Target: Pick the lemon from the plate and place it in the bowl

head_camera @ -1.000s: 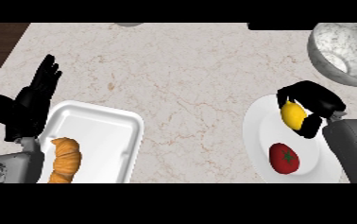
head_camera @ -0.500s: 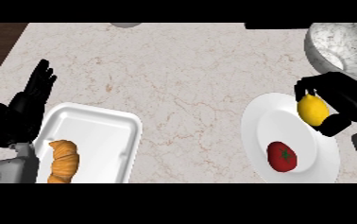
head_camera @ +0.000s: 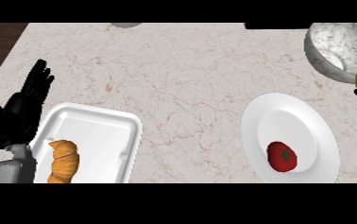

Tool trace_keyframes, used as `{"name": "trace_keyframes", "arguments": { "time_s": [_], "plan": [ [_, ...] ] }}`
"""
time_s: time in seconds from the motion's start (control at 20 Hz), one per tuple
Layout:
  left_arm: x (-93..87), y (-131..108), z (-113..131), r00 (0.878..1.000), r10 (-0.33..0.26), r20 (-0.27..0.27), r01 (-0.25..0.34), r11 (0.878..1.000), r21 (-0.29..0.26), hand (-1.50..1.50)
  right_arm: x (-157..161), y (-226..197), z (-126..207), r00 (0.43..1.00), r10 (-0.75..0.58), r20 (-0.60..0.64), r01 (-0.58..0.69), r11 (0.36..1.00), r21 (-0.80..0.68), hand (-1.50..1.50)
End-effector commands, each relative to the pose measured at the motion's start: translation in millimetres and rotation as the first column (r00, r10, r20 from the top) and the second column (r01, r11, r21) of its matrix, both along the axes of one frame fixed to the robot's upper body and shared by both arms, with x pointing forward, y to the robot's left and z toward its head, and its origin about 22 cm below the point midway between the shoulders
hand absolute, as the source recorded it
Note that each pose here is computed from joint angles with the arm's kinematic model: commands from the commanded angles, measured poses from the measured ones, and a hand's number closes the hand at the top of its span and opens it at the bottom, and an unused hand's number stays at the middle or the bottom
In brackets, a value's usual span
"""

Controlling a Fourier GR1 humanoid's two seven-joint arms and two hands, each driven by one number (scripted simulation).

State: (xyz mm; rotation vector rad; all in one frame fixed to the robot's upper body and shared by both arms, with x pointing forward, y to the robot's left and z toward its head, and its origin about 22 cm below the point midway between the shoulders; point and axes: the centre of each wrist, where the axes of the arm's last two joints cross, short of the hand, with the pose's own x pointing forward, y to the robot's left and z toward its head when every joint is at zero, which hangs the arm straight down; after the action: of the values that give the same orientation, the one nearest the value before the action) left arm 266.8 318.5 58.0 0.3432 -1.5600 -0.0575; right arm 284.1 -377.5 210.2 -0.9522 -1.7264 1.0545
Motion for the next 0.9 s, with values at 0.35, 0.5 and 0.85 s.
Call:
{"name": "trace_keyframes", "arguments": {
  "time_s": [0.35, 0.5, 0.85],
  "plan": [
    [22.7, -33, 0, 0.999, -0.034, 0.003, 0.034, 0.999, -0.008, 0.0, 40, -55, 35, 0.995, -0.096, -0.012, 0.096, 0.981, 0.171, 1.5],
    [5.9, -6, 6, 0.999, -0.037, 0.012, 0.037, 0.999, 0.016, 0.0, 55, -58, 16, 0.996, -0.085, -0.026, 0.089, 0.974, 0.209, 1.5],
    [17.5, -10, 15, 0.998, -0.053, 0.016, 0.053, 0.999, -0.003, 0.0, 95, -75, -1, 0.994, -0.099, -0.046, 0.107, 0.971, 0.214, 1.5]
  ]
}}
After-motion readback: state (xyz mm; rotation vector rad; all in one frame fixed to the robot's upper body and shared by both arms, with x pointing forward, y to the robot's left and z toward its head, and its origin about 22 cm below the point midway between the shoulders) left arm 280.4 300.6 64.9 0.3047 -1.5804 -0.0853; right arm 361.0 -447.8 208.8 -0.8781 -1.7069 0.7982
